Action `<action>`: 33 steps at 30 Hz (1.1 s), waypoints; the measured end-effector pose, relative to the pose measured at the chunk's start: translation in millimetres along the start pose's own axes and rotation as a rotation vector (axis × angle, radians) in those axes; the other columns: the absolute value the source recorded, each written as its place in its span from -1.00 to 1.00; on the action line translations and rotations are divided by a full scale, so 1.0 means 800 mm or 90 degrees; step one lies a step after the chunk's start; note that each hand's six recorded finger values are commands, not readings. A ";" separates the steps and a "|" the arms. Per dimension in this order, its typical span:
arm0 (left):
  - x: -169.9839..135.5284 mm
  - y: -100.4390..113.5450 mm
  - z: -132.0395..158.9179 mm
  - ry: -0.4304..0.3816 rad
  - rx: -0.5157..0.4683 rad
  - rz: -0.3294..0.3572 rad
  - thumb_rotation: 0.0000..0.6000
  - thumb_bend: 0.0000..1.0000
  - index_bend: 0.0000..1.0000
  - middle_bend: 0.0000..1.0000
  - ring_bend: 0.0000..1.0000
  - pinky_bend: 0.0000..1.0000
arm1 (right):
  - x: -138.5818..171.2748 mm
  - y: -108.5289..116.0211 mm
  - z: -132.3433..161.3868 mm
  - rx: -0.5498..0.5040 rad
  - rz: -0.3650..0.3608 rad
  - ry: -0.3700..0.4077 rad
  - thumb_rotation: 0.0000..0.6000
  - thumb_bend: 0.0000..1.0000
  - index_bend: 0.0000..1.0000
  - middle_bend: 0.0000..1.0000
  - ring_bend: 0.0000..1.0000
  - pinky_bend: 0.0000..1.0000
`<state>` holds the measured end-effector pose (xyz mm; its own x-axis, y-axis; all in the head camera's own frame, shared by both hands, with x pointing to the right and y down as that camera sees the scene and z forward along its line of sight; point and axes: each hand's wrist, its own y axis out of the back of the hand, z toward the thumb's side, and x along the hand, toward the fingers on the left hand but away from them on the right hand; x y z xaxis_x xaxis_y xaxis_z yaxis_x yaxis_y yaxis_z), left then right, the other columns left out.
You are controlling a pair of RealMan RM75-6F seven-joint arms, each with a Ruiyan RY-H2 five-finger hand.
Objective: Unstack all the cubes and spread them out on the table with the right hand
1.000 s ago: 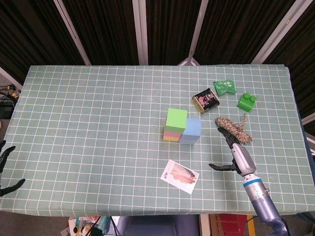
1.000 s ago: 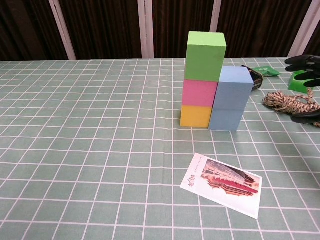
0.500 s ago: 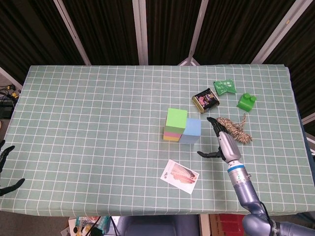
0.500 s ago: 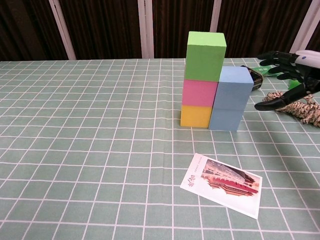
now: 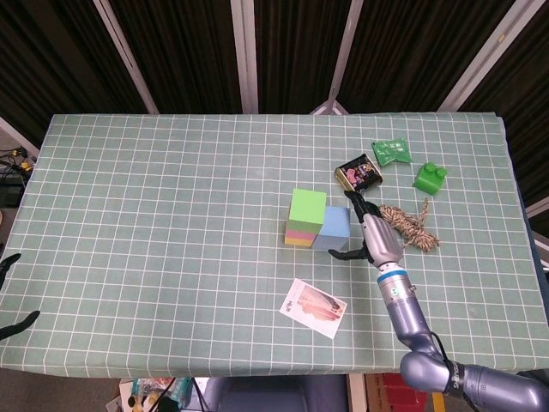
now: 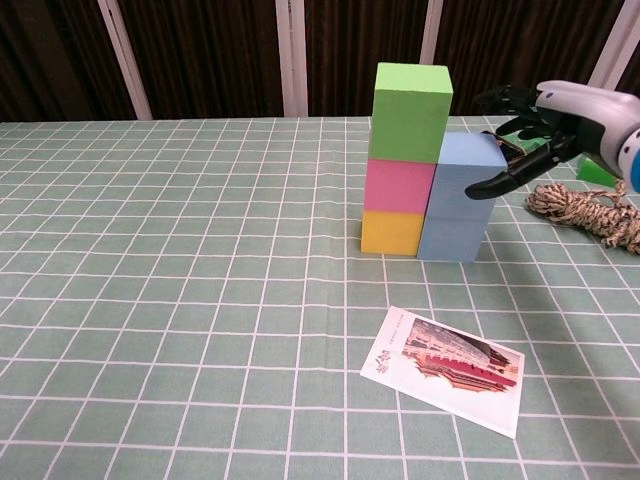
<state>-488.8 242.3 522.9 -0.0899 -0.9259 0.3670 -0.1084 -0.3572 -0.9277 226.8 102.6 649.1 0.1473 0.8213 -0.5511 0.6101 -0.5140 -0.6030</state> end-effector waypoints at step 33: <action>0.000 0.000 0.000 0.002 -0.006 -0.005 1.00 -0.66 -0.66 -1.00 -1.00 -1.00 | -0.016 0.056 -0.033 0.053 -0.106 -0.018 1.00 -0.75 -0.26 -0.01 0.22 -0.72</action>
<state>-488.7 242.2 523.2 -0.0926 -0.9224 0.3750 -0.1182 -0.3637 -0.9240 272.9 75.5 644.0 0.0276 0.8899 -0.4554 0.5580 -0.3917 -0.7316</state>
